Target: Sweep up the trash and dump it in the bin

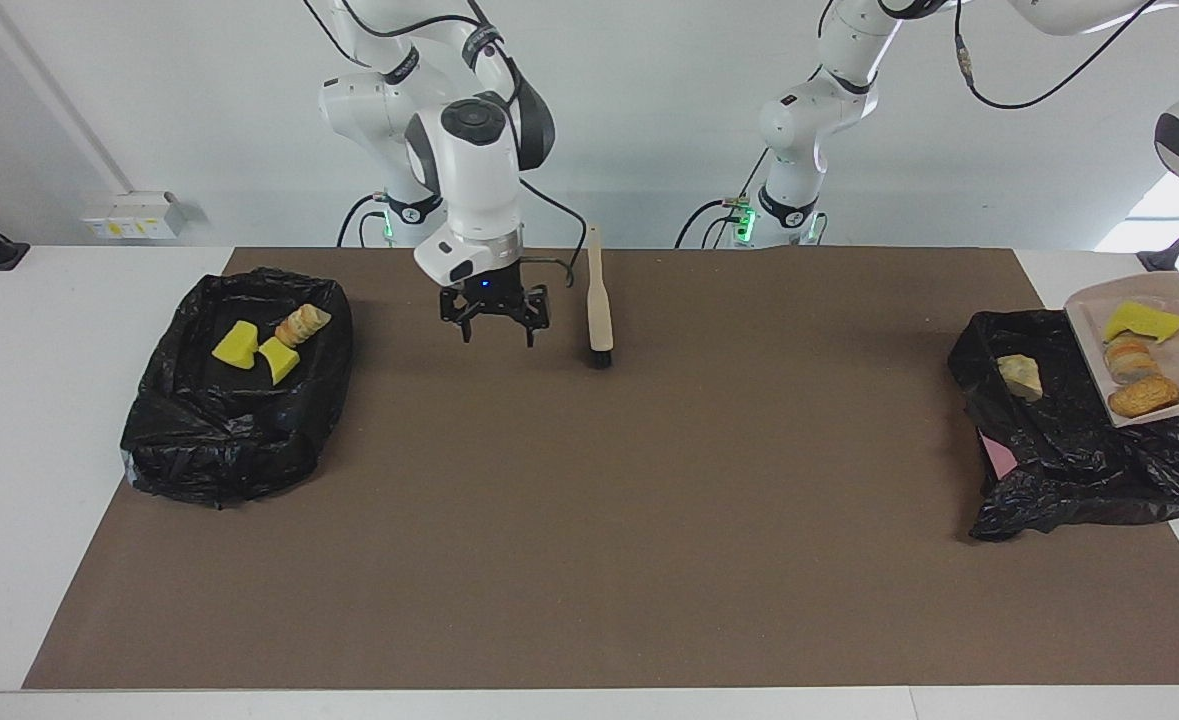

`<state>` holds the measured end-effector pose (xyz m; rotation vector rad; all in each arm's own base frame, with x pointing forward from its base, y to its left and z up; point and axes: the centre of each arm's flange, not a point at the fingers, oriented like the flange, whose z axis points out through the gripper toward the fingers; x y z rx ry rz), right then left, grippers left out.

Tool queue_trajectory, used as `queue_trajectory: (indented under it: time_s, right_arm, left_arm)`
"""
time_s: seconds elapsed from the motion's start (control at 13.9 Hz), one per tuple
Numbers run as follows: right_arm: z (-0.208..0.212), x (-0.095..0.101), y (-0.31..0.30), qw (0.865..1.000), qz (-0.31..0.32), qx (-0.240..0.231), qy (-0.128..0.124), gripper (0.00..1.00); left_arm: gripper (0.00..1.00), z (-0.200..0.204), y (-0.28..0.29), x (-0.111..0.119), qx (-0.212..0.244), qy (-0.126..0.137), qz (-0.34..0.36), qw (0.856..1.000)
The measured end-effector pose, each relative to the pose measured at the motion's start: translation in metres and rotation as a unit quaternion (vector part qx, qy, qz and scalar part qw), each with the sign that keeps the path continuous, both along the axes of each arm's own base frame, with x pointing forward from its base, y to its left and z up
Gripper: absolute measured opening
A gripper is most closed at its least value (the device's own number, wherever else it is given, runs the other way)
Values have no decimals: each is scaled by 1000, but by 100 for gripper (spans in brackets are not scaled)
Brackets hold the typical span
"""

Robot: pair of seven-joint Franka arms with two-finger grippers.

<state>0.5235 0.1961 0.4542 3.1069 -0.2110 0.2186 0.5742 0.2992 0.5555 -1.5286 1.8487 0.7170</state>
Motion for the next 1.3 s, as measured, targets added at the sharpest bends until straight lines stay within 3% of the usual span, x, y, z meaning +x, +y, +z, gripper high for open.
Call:
queue_trajectory:
  time_s: [0.22,0.36,0.87,1.08,1.3]
  right_arm:
    - [34,29,-81,1000,0,-13,2,100]
    - [62,31,-113,1000,-4,-18,9,100]
    - [184,7,-193,999,-20,-12,25,100]
    - [227,-9,-224,999,-14,-9,36,100]
    - [245,-16,-231,999,-12,-8,36,100]
  left_arm:
    - [31,-1,-6,1,32,-28,9,999]
    - [31,7,-14,0,43,-38,15,998]
    - [31,26,-84,3,74,-39,70,994]
    - [31,37,-94,1,122,-78,100,984]
    - [31,53,-96,-5,146,-94,108,979]
